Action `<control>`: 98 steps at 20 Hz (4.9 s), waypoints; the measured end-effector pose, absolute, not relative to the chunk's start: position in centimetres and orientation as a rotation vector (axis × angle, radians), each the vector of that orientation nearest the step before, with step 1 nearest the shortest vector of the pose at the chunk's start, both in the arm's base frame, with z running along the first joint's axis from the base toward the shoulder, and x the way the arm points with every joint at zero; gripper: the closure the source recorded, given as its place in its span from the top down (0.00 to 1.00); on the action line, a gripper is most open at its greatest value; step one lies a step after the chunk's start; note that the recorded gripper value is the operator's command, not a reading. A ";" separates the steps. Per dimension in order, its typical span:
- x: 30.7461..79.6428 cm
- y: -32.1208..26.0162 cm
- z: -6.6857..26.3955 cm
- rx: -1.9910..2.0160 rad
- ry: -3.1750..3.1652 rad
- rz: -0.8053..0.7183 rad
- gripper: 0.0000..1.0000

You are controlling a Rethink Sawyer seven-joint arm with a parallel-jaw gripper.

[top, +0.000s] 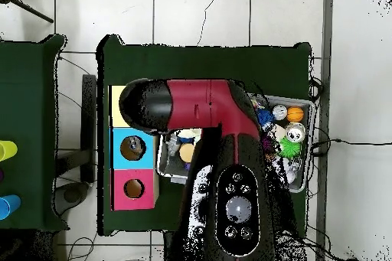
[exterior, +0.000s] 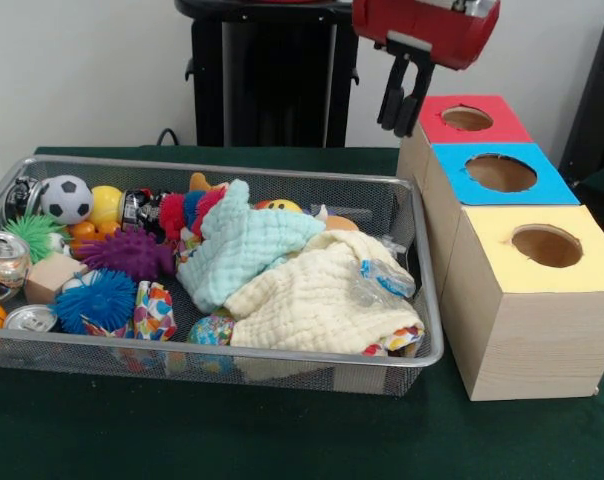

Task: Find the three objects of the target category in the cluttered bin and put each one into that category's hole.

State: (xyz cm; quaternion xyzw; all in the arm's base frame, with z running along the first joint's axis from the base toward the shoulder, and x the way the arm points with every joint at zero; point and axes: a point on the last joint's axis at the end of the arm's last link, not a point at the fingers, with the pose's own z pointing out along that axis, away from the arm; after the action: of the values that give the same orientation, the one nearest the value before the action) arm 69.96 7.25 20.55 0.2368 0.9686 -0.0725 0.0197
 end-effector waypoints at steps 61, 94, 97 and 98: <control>67.5 6.5 9.3 1.139 2.544 -0.085 1.00; 67.6 5.3 5.6 1.182 2.494 -0.004 1.00; 67.5 5.5 5.2 1.195 2.501 0.013 1.00; 67.3 5.6 5.1 1.199 2.506 0.016 1.00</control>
State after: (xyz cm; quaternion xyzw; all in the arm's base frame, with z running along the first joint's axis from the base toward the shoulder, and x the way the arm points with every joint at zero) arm 67.28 5.62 5.07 0.4245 0.8872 0.0057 0.1807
